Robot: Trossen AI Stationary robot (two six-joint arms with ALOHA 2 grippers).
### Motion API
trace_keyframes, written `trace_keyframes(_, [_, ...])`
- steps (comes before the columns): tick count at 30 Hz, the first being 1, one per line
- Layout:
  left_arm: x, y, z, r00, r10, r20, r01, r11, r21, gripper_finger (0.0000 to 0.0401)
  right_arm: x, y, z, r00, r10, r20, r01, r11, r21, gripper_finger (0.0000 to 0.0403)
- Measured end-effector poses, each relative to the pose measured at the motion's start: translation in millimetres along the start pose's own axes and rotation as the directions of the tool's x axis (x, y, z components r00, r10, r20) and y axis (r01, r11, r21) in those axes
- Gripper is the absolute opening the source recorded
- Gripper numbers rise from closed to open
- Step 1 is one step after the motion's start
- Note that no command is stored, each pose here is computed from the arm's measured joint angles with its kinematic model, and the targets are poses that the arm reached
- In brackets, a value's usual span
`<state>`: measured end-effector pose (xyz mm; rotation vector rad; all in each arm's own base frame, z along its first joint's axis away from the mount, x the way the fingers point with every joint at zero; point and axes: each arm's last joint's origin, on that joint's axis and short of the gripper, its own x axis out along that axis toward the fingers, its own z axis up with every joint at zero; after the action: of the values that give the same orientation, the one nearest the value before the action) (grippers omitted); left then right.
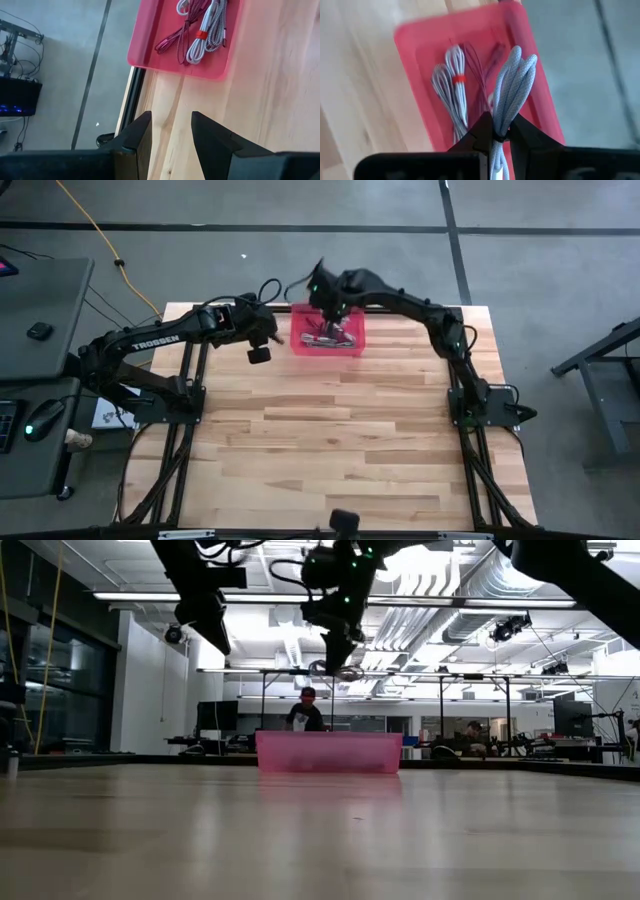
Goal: Pick and place USB-C Cables
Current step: Put the light blue charger cable into the pink bin
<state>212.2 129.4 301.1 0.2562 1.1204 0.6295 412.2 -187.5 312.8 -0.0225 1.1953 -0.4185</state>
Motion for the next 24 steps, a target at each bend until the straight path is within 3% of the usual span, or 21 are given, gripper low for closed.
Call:
trace_keyframes(6, [0, 0, 1, 1.0, 0.003, 0.007, -0.003, 1.0, -0.018, 0.0117, 10, -39, 0, 0.977, 0.167, 0.134, -0.174, 0.984, 0.043, 0.0017])
trace_keyframes(10, [0, 1, 2, 1.0, 0.009, 0.022, -0.008, 1.0, -0.026, 0.0117, 38, -48, -7, 0.962, 0.223, 0.155, -0.233, 0.971, 0.05, 0.003])
trace_keyframes(19, [0, 1, 5, 0.998, -0.016, 0.056, 0.017, 0.999, -0.033, 0.0117, 82, -46, -29, 0.974, 0.22, 0.059, -0.223, 0.973, 0.058, 0.0016])
trace_keyframes(24, [0, 1, 5, 0.998, -0.016, 0.056, 0.017, 0.999, -0.033, 0.0117, 94, -47, -36, 0.975, 0.216, 0.047, -0.22, 0.971, 0.095, 0.0049])
